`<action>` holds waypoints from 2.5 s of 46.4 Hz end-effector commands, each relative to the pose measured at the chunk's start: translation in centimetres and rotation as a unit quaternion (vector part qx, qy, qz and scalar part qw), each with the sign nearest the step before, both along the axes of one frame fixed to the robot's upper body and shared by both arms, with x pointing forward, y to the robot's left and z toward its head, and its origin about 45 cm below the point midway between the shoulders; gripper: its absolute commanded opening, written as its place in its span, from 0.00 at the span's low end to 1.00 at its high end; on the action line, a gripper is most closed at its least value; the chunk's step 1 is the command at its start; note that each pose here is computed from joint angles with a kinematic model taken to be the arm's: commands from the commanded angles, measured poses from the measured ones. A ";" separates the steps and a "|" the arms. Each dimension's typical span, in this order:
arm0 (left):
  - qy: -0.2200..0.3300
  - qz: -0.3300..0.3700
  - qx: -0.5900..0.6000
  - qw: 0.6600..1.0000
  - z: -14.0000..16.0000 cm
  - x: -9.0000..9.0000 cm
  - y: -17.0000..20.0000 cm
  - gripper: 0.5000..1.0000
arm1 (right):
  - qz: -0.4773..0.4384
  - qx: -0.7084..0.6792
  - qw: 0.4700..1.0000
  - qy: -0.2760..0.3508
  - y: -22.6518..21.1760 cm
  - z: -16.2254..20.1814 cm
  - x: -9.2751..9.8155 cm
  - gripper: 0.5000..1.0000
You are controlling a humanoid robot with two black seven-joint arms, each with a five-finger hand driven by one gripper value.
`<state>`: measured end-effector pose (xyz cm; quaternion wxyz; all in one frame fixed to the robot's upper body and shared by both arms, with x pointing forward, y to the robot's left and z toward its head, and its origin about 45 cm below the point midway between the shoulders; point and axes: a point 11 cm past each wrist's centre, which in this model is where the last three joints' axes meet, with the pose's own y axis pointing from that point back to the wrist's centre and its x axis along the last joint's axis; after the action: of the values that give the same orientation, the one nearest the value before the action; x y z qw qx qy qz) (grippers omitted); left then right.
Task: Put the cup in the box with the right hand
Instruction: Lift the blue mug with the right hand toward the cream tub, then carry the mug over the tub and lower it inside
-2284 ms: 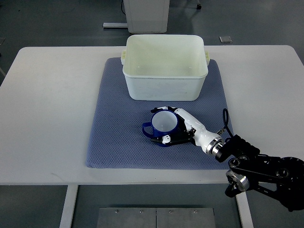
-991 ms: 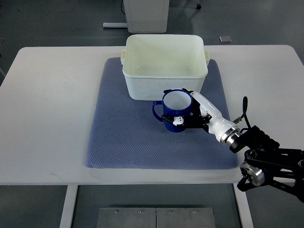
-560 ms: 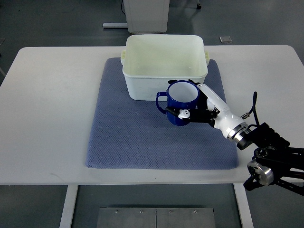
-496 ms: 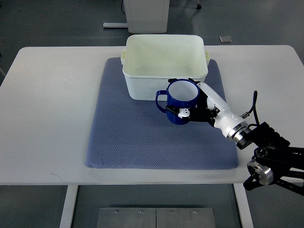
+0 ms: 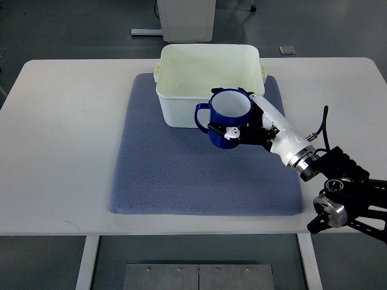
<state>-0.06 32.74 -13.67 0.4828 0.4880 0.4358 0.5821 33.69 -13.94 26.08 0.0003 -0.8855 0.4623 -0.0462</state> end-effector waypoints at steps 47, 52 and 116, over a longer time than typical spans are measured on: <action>0.000 0.000 0.000 1.000 0.0 0.0 0.0 1.00 | -0.032 0.004 0.999 -0.006 3.6 7.0 7.6 0.00; 0.000 0.000 0.000 1.000 0.0 0.0 0.0 1.00 | -0.038 -0.010 0.999 -0.005 3.8 6.6 8.4 0.00; 0.000 0.000 0.000 1.000 0.0 0.0 0.0 1.00 | -0.087 -0.067 0.994 0.021 3.5 2.9 15.2 0.00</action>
<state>-0.07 32.75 -13.66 0.4827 0.4883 0.4356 0.5821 48.76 -10.48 29.13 -0.0715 -0.8413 0.5326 -0.0584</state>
